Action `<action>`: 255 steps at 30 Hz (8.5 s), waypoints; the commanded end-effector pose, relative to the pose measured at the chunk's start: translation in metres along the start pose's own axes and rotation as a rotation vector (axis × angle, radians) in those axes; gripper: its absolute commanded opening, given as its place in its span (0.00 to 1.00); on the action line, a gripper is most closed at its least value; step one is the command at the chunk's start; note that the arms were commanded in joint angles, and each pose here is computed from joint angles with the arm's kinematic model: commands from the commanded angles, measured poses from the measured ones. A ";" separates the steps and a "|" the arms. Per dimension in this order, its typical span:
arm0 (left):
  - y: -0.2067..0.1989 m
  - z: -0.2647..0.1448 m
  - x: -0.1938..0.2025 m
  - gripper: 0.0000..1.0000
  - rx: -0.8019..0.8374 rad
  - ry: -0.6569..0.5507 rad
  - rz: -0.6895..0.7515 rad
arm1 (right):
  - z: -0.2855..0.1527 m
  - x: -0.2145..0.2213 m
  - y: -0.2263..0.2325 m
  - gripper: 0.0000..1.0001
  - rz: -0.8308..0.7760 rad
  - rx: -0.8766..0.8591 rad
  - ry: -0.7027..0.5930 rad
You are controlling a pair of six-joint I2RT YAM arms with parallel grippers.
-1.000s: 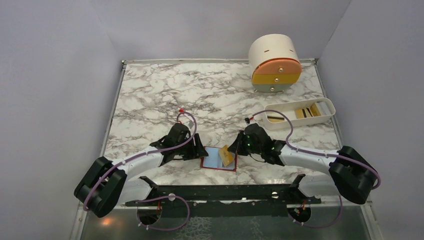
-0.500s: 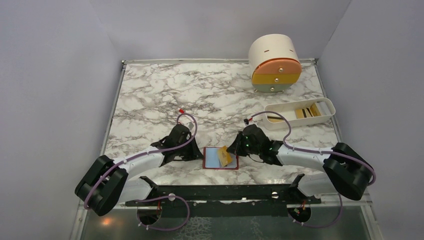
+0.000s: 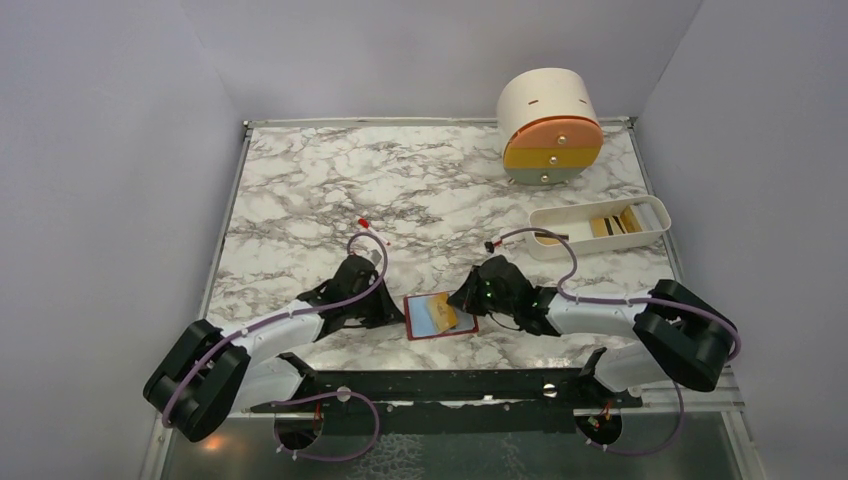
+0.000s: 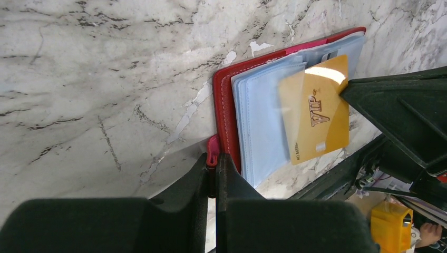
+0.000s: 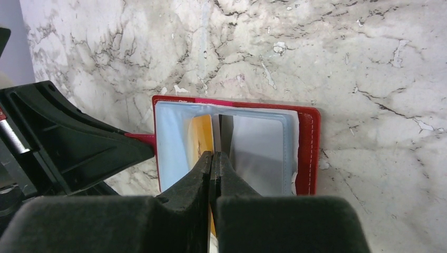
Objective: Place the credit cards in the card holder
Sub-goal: Insert the credit card into the card holder, then turn over the card slot in the card holder, then pick up the credit card from the storage box.
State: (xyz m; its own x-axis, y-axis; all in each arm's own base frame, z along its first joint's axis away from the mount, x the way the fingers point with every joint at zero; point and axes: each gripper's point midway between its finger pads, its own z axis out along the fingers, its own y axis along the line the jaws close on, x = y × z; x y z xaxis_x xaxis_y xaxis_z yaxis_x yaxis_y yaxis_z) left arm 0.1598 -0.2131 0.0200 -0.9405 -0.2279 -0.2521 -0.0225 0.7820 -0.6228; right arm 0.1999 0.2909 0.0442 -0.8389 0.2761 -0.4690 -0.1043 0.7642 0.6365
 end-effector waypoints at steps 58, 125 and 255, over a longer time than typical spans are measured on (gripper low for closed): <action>-0.005 -0.004 0.005 0.00 0.041 0.001 -0.034 | 0.012 0.042 0.032 0.23 -0.097 0.004 0.001; -0.049 -0.002 -0.018 0.56 0.214 -0.051 0.043 | 0.019 0.061 -0.001 0.15 -0.187 0.241 0.110; -0.087 -0.079 -0.057 0.99 -0.022 -0.229 0.639 | -0.186 -0.329 -0.367 0.30 -0.653 1.276 0.039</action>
State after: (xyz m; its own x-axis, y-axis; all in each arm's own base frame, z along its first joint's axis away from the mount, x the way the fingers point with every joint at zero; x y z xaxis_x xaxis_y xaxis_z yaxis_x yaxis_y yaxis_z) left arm 0.1839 -0.2260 0.1422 -0.6977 0.1720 -0.6954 0.5045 0.8072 -0.3064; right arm 0.4127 -0.1786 0.0720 -0.8466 -0.3293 -0.4181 0.0161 0.7694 -0.6385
